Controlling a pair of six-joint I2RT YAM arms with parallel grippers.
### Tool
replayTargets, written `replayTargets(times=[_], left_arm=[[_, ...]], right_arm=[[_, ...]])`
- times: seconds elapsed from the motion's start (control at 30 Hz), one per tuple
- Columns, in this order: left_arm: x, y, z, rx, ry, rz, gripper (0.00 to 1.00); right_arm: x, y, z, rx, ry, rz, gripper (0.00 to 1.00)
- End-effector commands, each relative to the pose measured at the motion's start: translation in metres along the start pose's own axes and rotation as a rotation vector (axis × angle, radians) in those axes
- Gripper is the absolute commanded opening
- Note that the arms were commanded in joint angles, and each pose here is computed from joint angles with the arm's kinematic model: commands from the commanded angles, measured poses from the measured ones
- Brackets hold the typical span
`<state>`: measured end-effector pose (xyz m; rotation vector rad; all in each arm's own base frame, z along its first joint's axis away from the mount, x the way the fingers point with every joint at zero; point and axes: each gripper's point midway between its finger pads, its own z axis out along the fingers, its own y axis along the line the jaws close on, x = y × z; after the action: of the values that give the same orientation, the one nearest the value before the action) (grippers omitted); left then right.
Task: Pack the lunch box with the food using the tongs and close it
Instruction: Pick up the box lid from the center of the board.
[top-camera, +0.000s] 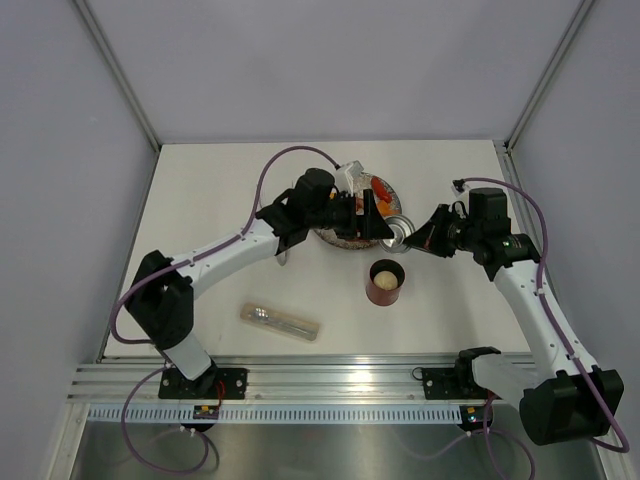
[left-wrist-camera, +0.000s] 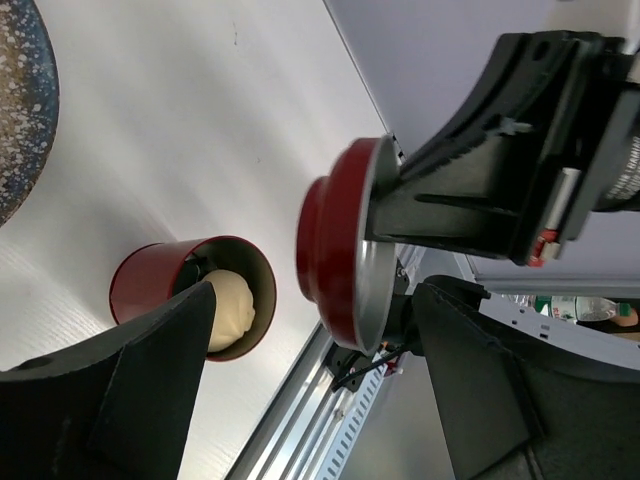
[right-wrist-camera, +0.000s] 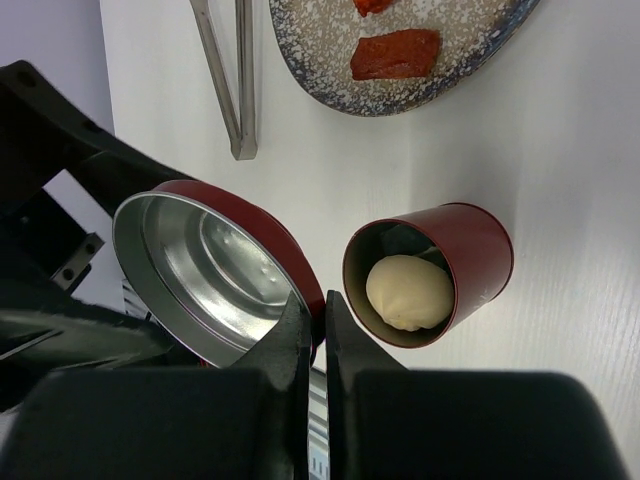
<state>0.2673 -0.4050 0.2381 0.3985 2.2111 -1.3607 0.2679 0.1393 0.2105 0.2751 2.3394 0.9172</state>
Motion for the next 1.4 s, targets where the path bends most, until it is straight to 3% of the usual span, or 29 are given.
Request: replayTargets(times=[0.0, 0.23, 0.47, 0.67, 0.93, 1.07, 1.1, 1.13, 1.2, 1.23, 1.37], left_arm=[[-0.01, -0.01, 0.01, 0.059, -0.034, -0.011, 0.82], [-0.016, -0.014, 0.018, 0.089, -0.054, -0.012, 0.68], [-0.021, -0.014, 0.022, 0.086, -0.034, 0.018, 0.43], [-0.022, -0.014, 0.024, 0.089, -0.031, 0.023, 0.31], [-0.016, -0.003, 0.02, 0.023, -0.013, 0.026, 0.01], [-0.014, 0.004, 0.019, -0.013, -0.009, 0.035, 0.0], [-0.013, 0.007, 0.018, -0.028, -0.006, 0.033, 0.0], [-0.013, 0.008, 0.018, -0.037, -0.008, 0.04, 0.0], [-0.013, 0.012, 0.016, -0.061, -0.006, 0.039, 0.0], [-0.012, 0.014, 0.016, -0.07, -0.004, 0.044, 0.0], [-0.011, 0.021, 0.012, -0.111, -0.006, 0.049, 0.0]], right_arm=[[-0.008, 0.019, -0.008, -0.065, -0.011, -0.061, 0.0], [-0.007, 0.014, -0.004, -0.044, 0.007, -0.059, 0.0], [-0.009, 0.012, 0.002, -0.042, 0.01, -0.054, 0.0], [-0.01, 0.011, 0.002, -0.033, 0.007, -0.047, 0.0], [-0.01, 0.005, 0.004, -0.002, 0.004, -0.024, 0.04], [-0.01, 0.007, 0.004, -0.008, 0.005, -0.01, 0.06], [-0.011, 0.009, 0.004, -0.017, 0.003, -0.009, 0.09], [-0.01, 0.011, 0.005, -0.031, 0.009, -0.009, 0.19], [-0.011, 0.014, 0.004, -0.04, 0.011, -0.006, 0.28], [-0.012, 0.014, 0.004, -0.041, 0.007, -0.008, 0.37], [-0.014, 0.017, 0.0, -0.037, -0.004, -0.008, 0.47]])
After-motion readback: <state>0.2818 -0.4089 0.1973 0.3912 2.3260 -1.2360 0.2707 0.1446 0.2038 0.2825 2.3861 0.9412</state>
